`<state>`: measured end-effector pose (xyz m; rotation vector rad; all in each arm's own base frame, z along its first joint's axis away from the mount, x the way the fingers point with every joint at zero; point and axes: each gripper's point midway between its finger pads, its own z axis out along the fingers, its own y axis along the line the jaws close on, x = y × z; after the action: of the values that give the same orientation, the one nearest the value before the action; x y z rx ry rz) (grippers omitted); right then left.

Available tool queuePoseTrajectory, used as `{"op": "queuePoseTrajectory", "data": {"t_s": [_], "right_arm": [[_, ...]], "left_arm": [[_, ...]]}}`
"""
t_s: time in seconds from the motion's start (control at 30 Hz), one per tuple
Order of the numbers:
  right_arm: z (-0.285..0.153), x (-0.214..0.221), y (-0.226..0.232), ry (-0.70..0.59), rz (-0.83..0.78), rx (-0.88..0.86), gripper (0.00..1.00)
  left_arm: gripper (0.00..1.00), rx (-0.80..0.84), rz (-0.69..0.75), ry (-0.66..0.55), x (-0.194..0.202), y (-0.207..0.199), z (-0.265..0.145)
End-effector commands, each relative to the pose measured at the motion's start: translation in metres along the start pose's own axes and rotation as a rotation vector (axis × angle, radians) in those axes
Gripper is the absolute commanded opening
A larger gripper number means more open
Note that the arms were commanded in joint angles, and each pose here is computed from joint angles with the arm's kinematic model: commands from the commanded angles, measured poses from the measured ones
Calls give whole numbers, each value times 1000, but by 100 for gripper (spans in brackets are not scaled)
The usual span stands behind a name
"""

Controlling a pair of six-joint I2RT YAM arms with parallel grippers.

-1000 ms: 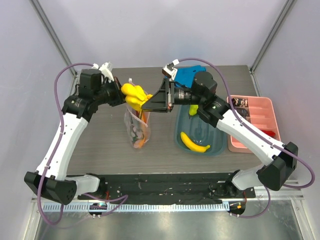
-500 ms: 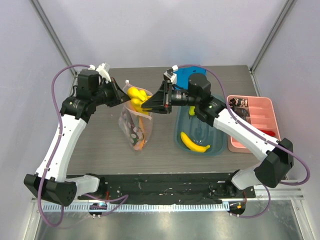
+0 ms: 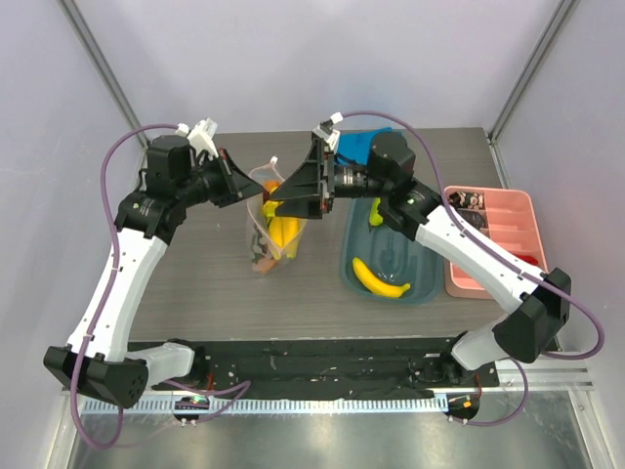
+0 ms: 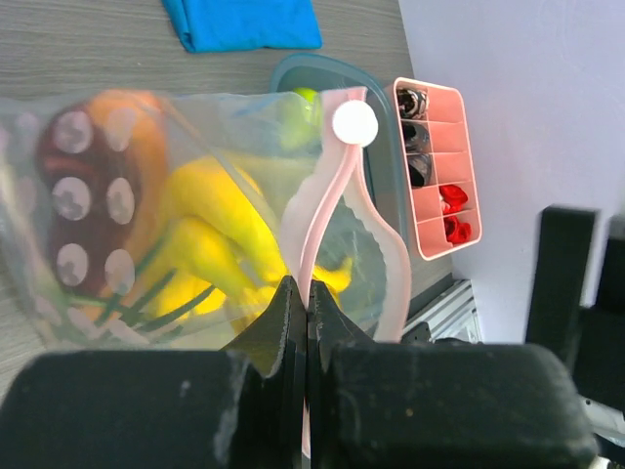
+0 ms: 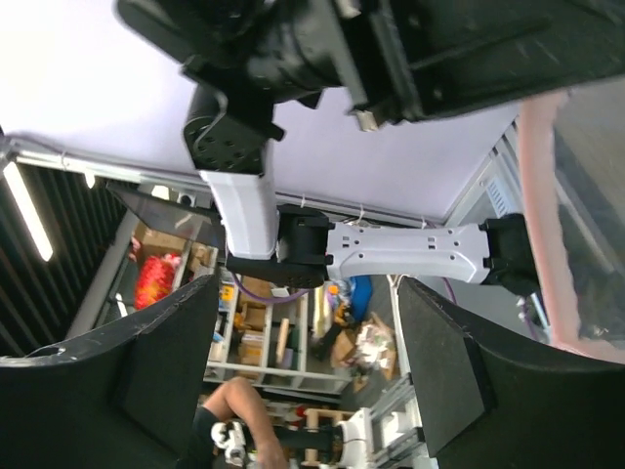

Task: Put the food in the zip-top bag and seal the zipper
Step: Place the fake fruit in the zipper food storage bag, then adjust the zipper food storage bag at the center of the board.

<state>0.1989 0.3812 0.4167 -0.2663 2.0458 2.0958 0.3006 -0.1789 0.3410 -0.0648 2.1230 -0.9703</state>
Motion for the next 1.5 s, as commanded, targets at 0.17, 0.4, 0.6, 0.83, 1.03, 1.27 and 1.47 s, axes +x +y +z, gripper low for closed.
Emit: {"op": "queuePoseTrajectory", "data": {"t_s": [0.17, 0.4, 0.6, 0.83, 1.03, 1.27, 1.47], "right_arm": [[-48, -35, 27, -10, -455, -35, 75], [-76, -46, -35, 21, -922, 394, 68], [-87, -71, -93, -1, -865, 660, 69], [-75, -52, -133, 109, -767, 674, 64], [-55, -32, -114, 158, -724, 537, 1], [-45, -8, 12, 58, -695, 132, 1], [-37, -12, -61, 124, -547, 264, 1]], "left_arm": [[0, 115, 38, -66, -17, -29, -15], [0, 168, 28, -19, -10, -35, -13], [0, 181, 46, -27, -9, -37, -16], [0, 173, 38, 1, -4, -33, -12], [0, 127, 48, 49, 8, -21, -12], [6, -25, 220, 38, -4, -12, -43], [14, -126, 266, 180, 17, 19, -23]]}}
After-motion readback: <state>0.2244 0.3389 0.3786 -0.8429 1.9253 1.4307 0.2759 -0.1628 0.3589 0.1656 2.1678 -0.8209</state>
